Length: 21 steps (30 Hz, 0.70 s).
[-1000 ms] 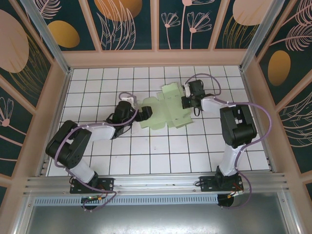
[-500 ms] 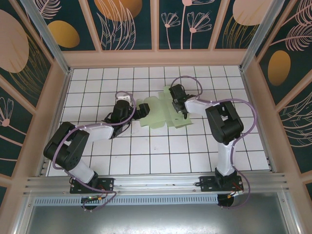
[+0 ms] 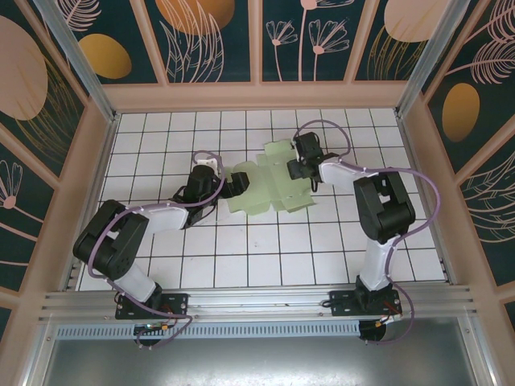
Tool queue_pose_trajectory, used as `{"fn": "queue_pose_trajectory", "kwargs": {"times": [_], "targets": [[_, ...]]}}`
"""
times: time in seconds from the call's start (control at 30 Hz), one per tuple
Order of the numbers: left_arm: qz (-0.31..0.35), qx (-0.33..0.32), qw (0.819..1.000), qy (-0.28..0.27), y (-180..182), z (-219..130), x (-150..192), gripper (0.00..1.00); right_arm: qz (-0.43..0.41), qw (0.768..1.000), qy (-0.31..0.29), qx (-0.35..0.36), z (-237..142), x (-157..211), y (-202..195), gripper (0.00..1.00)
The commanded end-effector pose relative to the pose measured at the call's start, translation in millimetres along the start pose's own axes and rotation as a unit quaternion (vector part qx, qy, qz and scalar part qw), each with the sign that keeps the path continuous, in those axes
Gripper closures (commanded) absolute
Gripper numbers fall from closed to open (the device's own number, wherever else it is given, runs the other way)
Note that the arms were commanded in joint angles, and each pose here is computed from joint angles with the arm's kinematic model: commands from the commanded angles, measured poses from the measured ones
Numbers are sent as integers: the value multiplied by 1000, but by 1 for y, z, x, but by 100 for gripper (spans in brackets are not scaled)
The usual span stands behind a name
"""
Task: Fold the paper box
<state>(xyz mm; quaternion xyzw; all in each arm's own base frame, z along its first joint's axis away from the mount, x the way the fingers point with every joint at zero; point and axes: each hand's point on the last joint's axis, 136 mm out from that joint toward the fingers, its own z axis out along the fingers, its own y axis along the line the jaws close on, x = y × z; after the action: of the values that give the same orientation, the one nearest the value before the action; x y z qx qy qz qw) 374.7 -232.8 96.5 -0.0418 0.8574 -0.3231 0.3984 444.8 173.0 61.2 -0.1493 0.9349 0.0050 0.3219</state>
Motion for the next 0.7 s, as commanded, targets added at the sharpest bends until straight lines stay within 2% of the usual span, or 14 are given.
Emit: {"fn": "queue_pose_trajectory", "kwargs": {"times": [0.0,0.1,0.3,0.47,0.57,0.67], "targets": [[6,24,1000,-6,-11,3,-7,1,62,997,-6,-44,-19,-5,10,18],[7,23,1000,-5,-11,5,-6,1,102,994,15,-40,-27,9,7,12],[7,28,1000,1,-11,8,-3,1,156,985,63,-40,-28,53,3,12],[13,21,1000,3,-8,11,-2,1,176,980,72,-60,-30,71,1,14],[11,16,1000,9,-4,14,2,1,185,976,72,-93,-33,79,3,25],[4,19,1000,12,-3,16,6,1,179,975,61,-113,-38,78,3,48]]}}
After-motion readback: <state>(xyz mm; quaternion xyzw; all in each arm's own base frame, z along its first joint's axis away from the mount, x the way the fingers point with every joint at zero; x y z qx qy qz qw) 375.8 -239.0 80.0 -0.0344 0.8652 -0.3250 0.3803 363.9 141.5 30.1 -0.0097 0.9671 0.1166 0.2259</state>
